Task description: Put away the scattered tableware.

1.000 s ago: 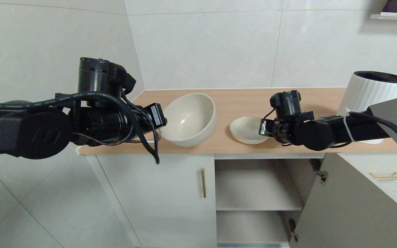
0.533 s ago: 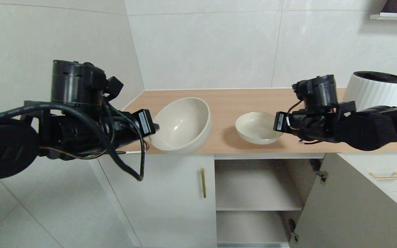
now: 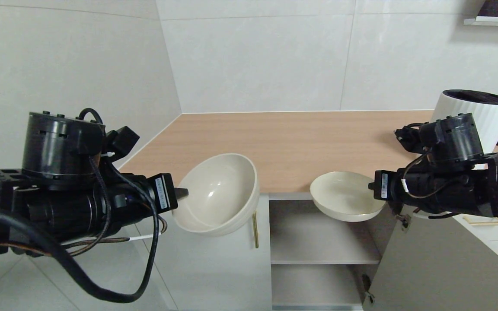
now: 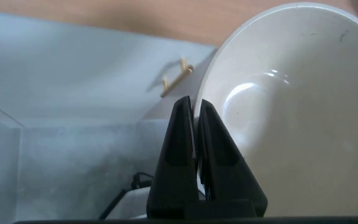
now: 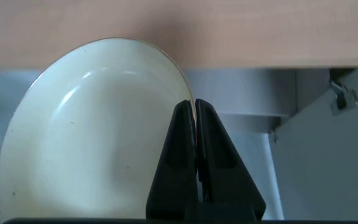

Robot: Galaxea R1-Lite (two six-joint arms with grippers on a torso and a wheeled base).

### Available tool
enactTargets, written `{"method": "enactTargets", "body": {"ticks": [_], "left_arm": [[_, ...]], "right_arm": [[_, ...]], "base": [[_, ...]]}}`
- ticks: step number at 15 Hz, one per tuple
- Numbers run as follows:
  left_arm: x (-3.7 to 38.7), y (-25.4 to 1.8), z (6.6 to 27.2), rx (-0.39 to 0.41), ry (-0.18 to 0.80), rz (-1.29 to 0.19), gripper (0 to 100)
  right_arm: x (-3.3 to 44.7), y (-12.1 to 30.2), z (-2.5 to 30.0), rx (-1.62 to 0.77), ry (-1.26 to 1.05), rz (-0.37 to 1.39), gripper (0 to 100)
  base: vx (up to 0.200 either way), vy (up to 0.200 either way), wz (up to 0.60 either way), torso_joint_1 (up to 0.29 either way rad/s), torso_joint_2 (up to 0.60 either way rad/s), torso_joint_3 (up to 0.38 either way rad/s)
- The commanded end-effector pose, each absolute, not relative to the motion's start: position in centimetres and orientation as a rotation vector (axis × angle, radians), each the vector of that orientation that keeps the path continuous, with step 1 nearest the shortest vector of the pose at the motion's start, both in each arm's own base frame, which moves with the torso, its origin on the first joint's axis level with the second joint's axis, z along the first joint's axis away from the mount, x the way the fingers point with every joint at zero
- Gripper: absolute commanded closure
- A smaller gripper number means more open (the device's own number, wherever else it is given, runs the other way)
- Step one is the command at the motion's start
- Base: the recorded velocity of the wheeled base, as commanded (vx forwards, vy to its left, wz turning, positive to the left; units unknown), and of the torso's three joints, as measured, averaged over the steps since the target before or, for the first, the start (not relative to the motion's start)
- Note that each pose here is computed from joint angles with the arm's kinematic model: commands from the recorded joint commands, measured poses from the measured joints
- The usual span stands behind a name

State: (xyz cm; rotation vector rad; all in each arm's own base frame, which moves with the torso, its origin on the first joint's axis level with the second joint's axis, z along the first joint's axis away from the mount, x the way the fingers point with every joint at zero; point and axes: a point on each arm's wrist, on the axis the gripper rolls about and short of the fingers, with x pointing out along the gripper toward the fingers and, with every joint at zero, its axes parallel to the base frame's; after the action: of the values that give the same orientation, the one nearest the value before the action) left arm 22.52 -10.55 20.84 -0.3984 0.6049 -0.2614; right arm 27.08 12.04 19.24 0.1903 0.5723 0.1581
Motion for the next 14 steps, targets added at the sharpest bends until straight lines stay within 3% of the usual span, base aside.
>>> {"method": "enactTargets", "body": {"ticks": [1, 4, 14], "left_arm": [[22.4, -10.6, 20.6, -0.396, 0.612, -0.263, 100], [22.4, -10.6, 20.7, -0.393, 0.608, -0.263, 100], [22.6, -10.7, 20.3, -0.386, 0.622, -0.259, 100]], "right_arm": [[26.4, 11.7, 19.5, 0.186, 0.563, 0.161, 100], [26.5, 11.6, 19.2, 0.16, 0.566, 0.158, 100], [27.4, 11.6, 17.7, 0.127, 0.611, 0.138, 100]], "base": [[-0.2, 0.0, 0.0, 0.002, 0.0, 0.002], [-0.2, 0.0, 0.0, 0.009, 0.0, -0.001], [0.0, 0.0, 0.0, 0.0, 0.0, 0.0]]}}
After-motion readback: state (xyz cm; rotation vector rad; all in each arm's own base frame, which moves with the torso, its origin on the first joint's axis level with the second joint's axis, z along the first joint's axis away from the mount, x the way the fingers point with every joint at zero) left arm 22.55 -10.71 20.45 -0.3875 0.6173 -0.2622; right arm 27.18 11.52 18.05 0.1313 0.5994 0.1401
